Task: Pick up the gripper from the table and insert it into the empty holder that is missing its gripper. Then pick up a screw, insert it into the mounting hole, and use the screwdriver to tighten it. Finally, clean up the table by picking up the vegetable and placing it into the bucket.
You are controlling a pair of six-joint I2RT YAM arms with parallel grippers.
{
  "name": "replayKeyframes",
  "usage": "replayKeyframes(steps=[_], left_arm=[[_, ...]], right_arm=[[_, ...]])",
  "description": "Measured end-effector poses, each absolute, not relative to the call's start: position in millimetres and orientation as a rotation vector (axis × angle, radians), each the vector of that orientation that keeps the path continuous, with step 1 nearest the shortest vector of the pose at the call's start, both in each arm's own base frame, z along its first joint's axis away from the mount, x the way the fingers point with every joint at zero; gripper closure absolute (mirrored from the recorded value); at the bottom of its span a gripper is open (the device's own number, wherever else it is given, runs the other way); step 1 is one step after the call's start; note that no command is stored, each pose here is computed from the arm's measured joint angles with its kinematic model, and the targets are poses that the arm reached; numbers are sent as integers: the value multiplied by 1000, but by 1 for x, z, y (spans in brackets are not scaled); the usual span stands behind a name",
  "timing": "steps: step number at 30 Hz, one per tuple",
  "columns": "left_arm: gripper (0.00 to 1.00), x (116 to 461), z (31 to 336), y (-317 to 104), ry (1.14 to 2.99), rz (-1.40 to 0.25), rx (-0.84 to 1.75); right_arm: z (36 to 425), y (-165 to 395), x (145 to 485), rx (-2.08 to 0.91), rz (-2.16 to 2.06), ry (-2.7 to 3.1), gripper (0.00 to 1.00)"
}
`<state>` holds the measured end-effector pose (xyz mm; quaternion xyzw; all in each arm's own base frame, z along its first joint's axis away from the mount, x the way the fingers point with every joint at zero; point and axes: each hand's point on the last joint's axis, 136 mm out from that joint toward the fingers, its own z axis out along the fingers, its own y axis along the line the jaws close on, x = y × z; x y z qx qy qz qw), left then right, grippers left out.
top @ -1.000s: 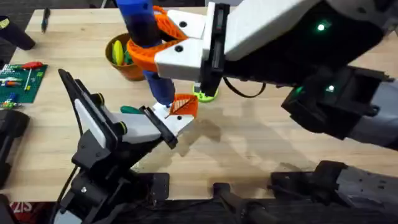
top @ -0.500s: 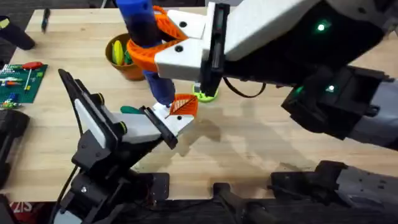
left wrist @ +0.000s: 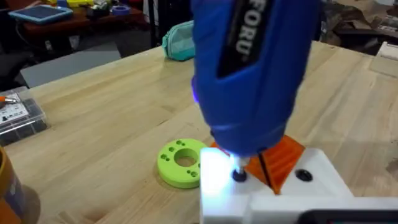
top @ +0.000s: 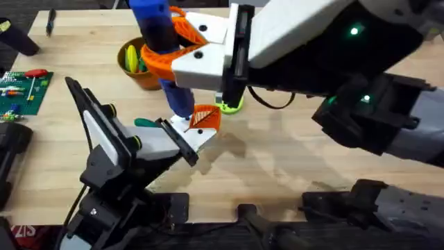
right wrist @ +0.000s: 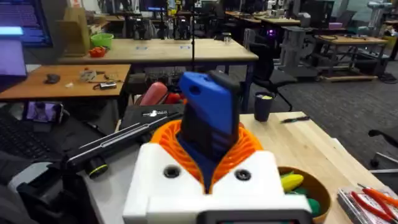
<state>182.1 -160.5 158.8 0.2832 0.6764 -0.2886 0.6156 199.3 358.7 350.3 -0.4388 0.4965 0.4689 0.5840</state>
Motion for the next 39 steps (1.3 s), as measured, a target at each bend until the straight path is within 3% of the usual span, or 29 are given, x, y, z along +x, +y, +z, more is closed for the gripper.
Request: replayKeyframes(steps=[22,30,39], left_arm=[[992,180,159,-163,1553,-682,664],[992,180,159,-162,1554,-680,662],[992,180,159,-162,1554,-681,662]], right_arm=[[356,359,195,-1029,1108,1121,970],[405,335,187,-961,1070,951,970],[389,317,223,-907,988,1088,970]])
